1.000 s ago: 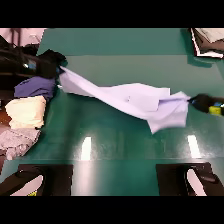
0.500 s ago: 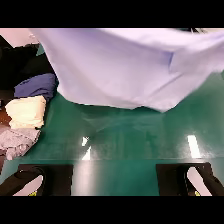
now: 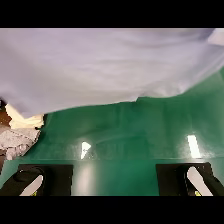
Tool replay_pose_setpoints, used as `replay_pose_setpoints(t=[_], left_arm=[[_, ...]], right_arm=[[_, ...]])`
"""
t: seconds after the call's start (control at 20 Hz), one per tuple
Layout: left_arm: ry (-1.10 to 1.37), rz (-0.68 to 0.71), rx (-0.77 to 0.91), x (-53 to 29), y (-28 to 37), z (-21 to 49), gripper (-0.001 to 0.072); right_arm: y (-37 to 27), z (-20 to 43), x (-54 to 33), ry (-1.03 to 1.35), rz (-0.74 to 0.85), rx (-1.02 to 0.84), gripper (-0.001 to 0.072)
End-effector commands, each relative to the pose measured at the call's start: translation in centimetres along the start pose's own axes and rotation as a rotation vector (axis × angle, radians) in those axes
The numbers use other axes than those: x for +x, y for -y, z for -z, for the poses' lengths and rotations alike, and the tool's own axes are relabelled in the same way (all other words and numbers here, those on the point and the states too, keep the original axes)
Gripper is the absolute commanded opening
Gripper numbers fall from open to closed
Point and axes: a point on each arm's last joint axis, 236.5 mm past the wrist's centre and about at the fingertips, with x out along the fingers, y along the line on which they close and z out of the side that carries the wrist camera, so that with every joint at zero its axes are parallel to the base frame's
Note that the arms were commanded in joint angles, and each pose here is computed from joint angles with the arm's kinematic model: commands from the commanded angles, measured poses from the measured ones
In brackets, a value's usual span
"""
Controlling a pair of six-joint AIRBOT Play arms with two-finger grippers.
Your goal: Fold the shirts.
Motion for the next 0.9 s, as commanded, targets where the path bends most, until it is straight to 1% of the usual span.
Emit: replay_pose_setpoints(t=[0.0,0.1,0.25,0.35,0.5,0.65,0.75,0.85], left_arm=[[-0.052,-0.053,-0.007,0.8,-1.6,2.1,0.0021],[-0.217,-0.095,-0.084,3.9,-4.0,8.8,0.0021],[-0.538,-0.120,-0.209,8.4,-6.5,23.0,0.0021],[-0.733,-0.133,-0.281,10.2,-7.7,32.6,0.0021],[-0.886,-0.173,-0.356,13.0,-9.8,43.5,0.0022],[-0.965,-0.202,-0.403,15.1,-11.2,50.9,0.0022],[-1.018,-0.221,-0.436,15.4,-11.6,54.6,0.0022],[-1.056,-0.227,-0.448,15.3,-11.7,56.8,0.0028]], right_arm=[[2.9,1.4,-0.9,-0.003,0.139,0.001,0.0019],[3.8,4.1,1.1,-0.094,0.115,0.069,0.0019],[4.4,10.6,6.0,-0.339,0.003,0.197,0.0020],[4.6,16.3,9.9,-0.523,-0.062,0.274,0.0019],[4.3,24.7,16.1,-0.716,-0.124,0.372,0.0020],[4.5,32.1,22.1,-0.774,-0.102,0.389,0.0020],[4.1,34.8,25.4,-0.750,-0.091,0.398,0.0021],[3.6,36.1,28.0,-0.713,-0.086,0.399,0.0027]])
